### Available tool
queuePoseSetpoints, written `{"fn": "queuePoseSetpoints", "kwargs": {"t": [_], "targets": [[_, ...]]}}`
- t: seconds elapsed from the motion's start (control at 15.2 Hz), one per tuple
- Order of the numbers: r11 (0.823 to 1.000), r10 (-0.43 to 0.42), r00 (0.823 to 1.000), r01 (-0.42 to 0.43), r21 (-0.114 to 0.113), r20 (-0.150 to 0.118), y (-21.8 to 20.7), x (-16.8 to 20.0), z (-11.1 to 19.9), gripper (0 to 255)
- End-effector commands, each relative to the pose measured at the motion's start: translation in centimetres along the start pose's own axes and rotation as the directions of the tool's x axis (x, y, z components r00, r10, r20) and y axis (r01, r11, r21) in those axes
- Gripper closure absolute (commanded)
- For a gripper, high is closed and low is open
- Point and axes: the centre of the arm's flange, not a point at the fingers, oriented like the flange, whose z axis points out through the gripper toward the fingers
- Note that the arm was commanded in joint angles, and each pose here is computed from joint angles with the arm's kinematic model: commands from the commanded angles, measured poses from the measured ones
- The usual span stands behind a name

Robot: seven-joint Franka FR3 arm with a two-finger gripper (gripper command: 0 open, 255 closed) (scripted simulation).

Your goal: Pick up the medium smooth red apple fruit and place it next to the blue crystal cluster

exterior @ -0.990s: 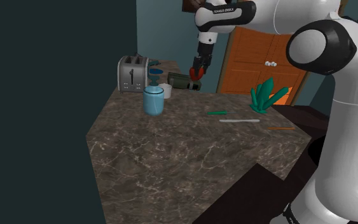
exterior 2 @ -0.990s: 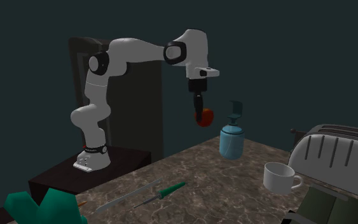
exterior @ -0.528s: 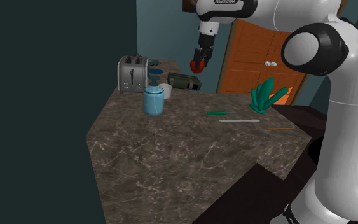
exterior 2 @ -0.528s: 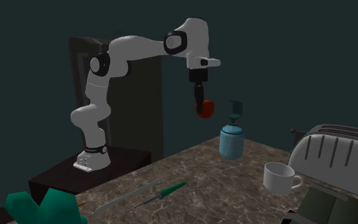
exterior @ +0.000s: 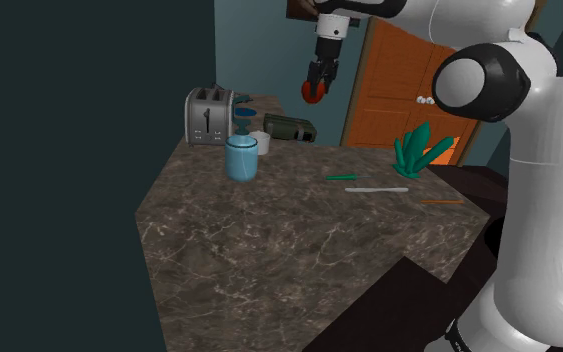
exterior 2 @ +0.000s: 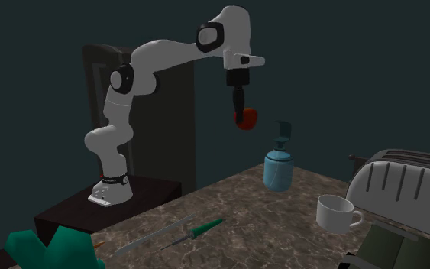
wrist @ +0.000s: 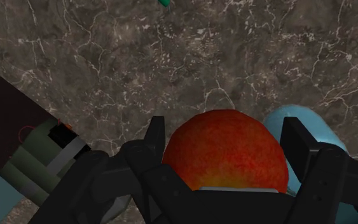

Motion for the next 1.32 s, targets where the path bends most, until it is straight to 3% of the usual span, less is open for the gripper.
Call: {"fn": "queuePoseSetpoints", "kwargs": {"t": [0.0,1.25], "targets": [[1.000,0.000,1.000,0.000,0.000,0.000,0.0,0.2,-1.1,255],[1.000,0.000,1.000,0.000,0.000,0.000,16.2,-17.2,-1.9,255]]}}
